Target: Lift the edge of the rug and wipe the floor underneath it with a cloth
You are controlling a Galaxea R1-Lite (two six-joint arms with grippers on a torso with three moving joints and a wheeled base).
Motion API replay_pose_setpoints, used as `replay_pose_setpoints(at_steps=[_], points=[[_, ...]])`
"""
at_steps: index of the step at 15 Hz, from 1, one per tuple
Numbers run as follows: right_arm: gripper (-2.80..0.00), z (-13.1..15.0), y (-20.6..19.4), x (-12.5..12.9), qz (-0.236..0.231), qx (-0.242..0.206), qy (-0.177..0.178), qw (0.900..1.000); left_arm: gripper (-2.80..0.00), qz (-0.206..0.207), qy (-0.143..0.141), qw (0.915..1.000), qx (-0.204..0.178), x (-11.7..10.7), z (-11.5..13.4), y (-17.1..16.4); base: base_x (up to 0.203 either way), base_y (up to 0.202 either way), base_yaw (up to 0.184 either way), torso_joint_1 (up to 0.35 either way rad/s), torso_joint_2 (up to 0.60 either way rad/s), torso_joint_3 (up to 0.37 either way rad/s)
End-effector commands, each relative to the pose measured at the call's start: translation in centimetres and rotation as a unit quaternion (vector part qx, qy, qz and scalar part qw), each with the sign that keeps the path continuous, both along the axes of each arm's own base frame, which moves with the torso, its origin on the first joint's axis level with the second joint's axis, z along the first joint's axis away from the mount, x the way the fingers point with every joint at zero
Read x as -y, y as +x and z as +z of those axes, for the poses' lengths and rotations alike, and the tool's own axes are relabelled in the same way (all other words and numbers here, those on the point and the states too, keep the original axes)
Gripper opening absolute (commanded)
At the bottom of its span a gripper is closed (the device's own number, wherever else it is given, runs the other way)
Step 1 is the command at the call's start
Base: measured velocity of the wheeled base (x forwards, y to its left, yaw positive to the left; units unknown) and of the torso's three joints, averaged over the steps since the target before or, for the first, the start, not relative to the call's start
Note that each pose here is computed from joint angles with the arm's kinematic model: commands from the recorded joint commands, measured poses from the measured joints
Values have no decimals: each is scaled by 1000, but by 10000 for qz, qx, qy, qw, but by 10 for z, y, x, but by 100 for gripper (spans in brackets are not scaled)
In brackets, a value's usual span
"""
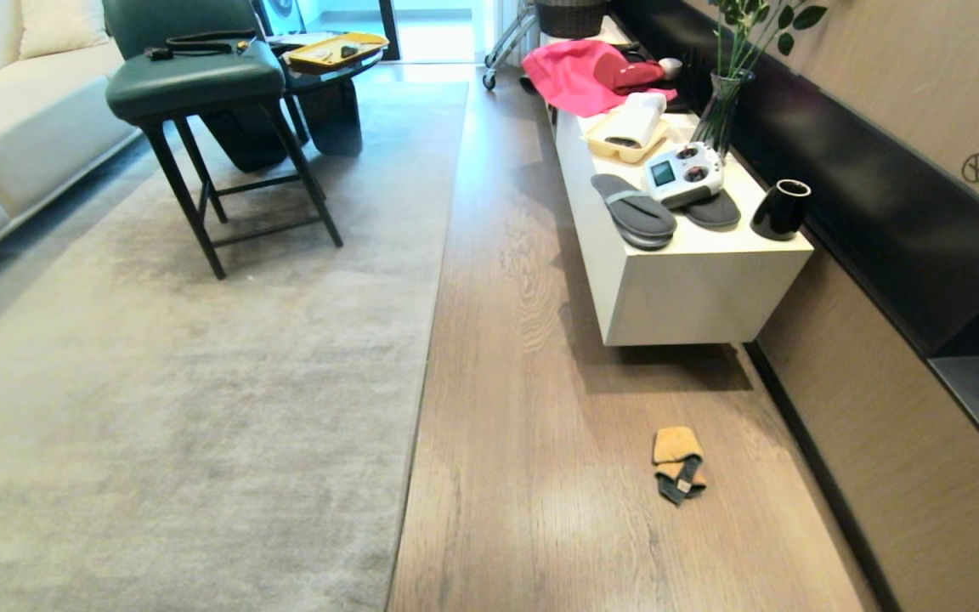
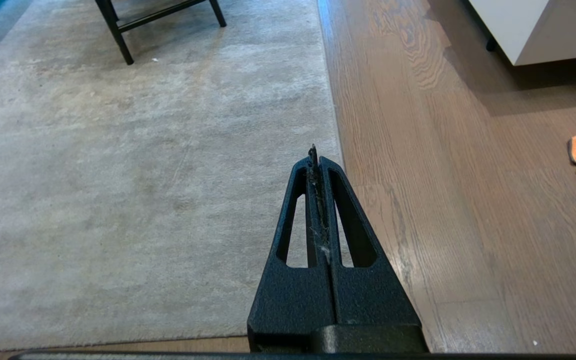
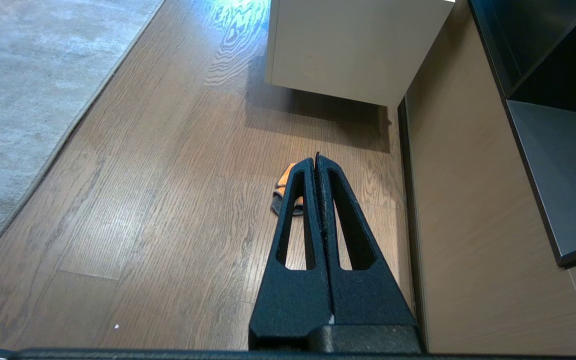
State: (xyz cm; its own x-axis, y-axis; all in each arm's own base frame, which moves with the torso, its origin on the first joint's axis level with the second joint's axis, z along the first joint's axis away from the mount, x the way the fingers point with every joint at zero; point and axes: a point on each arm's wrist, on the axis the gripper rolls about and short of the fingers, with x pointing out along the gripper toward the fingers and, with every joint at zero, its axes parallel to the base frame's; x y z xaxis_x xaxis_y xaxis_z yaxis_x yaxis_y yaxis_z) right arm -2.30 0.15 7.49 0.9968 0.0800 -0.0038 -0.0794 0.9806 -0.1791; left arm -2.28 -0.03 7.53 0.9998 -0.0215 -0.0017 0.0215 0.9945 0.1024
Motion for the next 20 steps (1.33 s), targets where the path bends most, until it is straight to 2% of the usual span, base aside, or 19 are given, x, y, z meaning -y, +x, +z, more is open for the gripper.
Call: replay_pose_setpoints(at_steps=[1, 20], points=[[-280, 0, 0, 0, 6, -5, 4, 10000, -280, 0, 1, 10000, 1, 0, 0, 0, 0, 0, 0, 0, 0, 0], [-280, 0, 0, 0, 6, -4, -3, 10000, -280, 8, 1, 10000, 1, 0, 0, 0, 0, 0, 0, 0, 0, 0]])
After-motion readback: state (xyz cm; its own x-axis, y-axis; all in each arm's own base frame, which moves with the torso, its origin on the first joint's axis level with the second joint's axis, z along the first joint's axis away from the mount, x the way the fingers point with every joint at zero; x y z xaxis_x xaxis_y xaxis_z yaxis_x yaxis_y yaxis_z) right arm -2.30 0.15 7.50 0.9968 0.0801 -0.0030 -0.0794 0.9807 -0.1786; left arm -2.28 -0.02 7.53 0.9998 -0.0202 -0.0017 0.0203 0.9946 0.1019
